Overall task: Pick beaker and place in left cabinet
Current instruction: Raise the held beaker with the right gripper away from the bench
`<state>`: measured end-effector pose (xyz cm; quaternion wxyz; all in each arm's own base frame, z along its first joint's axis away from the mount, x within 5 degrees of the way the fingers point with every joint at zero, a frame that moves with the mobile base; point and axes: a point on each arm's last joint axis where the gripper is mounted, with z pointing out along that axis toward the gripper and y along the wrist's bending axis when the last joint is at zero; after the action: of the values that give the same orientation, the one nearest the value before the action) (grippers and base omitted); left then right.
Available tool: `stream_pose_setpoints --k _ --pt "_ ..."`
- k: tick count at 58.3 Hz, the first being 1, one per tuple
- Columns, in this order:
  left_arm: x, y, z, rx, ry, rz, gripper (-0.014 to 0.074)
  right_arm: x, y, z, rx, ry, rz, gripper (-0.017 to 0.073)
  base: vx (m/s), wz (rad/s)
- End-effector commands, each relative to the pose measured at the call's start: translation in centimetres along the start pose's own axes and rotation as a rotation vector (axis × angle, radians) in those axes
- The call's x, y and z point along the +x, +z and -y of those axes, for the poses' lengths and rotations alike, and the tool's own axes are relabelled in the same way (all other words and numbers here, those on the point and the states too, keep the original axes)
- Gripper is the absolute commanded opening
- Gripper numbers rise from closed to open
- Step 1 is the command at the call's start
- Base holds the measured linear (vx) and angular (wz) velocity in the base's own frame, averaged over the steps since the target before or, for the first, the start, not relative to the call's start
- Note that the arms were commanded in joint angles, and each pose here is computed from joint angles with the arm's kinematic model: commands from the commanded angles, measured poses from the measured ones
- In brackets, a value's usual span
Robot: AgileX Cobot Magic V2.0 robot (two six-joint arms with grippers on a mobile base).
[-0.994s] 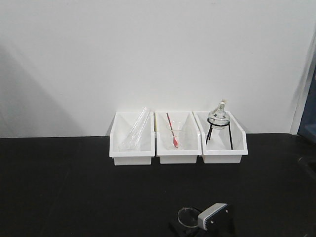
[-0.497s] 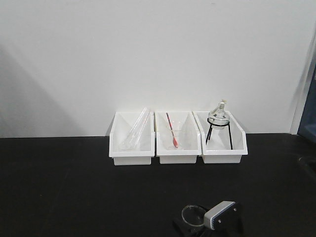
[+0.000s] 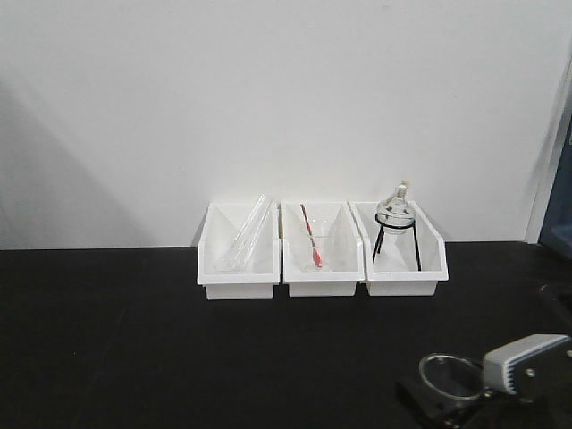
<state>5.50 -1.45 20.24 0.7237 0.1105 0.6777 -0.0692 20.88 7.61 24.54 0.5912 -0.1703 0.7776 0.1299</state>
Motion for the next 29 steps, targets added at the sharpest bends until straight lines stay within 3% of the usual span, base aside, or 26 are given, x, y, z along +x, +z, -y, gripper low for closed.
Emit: stream_pose_setpoints --k 1,13,29 --pt "-0.3 -0.1 0.0 -0.004 -0.012 0.086 0.0001 -2.3 -3.1 0.3 0.064 0.019 0.042 -0.0006 0.0 0.0" --pt "-0.3 -0.1 0.0 -0.004 -0.012 0.086 0.0001 -2.9 -9.0 0.6 0.184 0.019 0.008 -0.0006 0.0 0.0" --pt "-0.3 -0.1 0.0 -0.004 -0.012 0.086 0.0001 -2.9 -13.8 0.6 0.251 0.032 0.065 -0.0006 0.0 0.0"
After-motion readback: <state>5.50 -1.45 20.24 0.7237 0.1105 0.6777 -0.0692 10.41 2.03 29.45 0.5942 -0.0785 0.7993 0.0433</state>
